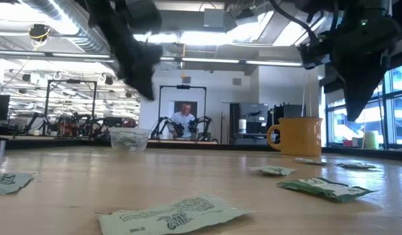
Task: Pick and place Stevia / Truvia into bins
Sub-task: Put the truvia packet into the transparent container
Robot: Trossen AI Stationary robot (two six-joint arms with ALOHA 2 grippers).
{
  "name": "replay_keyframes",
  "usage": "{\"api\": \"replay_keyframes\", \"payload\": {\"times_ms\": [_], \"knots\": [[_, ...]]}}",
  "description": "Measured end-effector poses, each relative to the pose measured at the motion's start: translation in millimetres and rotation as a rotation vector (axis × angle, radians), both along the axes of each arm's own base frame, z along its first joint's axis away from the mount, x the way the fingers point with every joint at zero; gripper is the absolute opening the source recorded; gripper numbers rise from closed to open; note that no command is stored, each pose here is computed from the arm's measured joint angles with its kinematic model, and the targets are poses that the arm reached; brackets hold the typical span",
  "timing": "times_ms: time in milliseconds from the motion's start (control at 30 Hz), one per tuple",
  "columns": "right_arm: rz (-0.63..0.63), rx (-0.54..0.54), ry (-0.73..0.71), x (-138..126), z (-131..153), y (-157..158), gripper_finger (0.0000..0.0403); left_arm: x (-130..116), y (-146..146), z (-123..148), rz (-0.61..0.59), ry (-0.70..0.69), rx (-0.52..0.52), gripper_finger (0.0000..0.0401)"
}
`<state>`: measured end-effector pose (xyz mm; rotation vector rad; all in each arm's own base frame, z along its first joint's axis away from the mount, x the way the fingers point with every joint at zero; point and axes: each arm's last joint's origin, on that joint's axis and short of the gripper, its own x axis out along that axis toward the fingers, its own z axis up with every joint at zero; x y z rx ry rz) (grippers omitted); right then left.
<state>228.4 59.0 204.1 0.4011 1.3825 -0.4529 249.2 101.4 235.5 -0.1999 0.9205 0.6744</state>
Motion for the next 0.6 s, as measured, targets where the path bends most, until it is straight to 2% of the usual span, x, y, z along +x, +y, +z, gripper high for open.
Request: {"api": "replay_keyframes", "payload": {"times_ms": [167, 267, 333, 467, 600], "knots": [[-0.023, 0.007, -0.007, 0.5, -5.0, 7.1, 0.018, 5.1, -20.5, 16.2, -0.272, -0.334, -0.033, 0.0099], [-0.04, 0.021, -0.035, -0.4, -16.2, 7.8, 0.018, 0.2, -31.9, 15.5, -0.435, -0.533, -0.076, 0.0098], [-0.059, 0.03, -0.052, -2.1, -25.6, 7.2, 0.018, -3.3, -37.8, 12.1, -0.495, -0.644, -0.087, 0.0098], [-0.093, 0.024, -0.043, -8.2, -41.9, -0.6, 0.0173, -10.6, -49.5, 5.0, -0.575, -0.788, -0.108, 0.0098], [-0.123, 0.03, -0.066, -10.4, -54.4, -9.4, 0.0151, -14.2, -56.3, -1.9, -0.594, -0.79, -0.116, 0.0098]]}}
